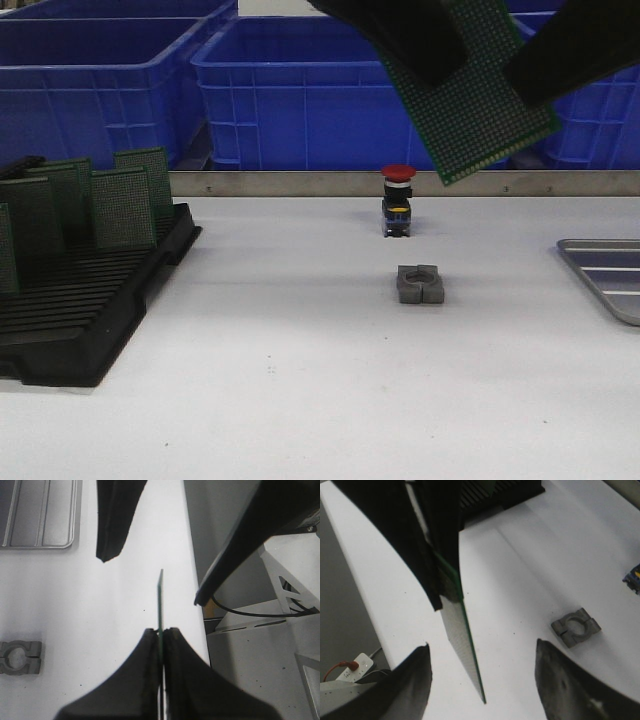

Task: Place circuit board on tray
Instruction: 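Grasp the board's lower edge with the right gripper, open the left gripper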

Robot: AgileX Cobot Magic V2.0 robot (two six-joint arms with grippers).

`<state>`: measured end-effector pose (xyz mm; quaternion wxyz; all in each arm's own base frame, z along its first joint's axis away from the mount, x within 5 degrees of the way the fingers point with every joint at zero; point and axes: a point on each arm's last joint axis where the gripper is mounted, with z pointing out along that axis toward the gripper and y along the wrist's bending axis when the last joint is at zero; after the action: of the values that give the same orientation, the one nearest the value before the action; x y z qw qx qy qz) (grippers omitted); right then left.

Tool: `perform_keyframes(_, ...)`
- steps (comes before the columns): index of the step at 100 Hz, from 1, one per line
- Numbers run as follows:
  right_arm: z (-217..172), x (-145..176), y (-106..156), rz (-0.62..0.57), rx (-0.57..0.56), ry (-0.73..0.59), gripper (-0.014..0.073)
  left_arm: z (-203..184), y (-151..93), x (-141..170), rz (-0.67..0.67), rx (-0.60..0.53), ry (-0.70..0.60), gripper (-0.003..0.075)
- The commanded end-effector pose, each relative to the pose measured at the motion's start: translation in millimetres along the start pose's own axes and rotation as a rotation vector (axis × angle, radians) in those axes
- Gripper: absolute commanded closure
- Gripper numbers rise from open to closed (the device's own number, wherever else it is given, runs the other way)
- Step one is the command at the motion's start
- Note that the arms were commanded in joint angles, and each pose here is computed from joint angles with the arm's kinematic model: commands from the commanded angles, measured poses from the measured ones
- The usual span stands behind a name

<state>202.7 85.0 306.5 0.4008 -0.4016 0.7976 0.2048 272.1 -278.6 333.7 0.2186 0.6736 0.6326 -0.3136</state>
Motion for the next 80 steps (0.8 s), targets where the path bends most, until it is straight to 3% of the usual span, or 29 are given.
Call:
perform_keyframes(1,-5.5,-15.8,0.6,-0.010,-0.005,-0.093,0.0119,-20.4,-18.8,-19.8,0.031,0.022,-0.076,0.0738)
perform_keyframes(43,11.6,-10.4,-3.3,0.040,-0.096,-0.058,0.0151,-20.4,-18.8,-19.8,0.031,0.022,-0.076,0.0738)
perform_keyframes(80,11.3,-13.1,-2.8,0.068,-0.103,-0.087,0.0589,-20.4,-18.7,-19.9,0.031,0.021,-0.076,0.0738)
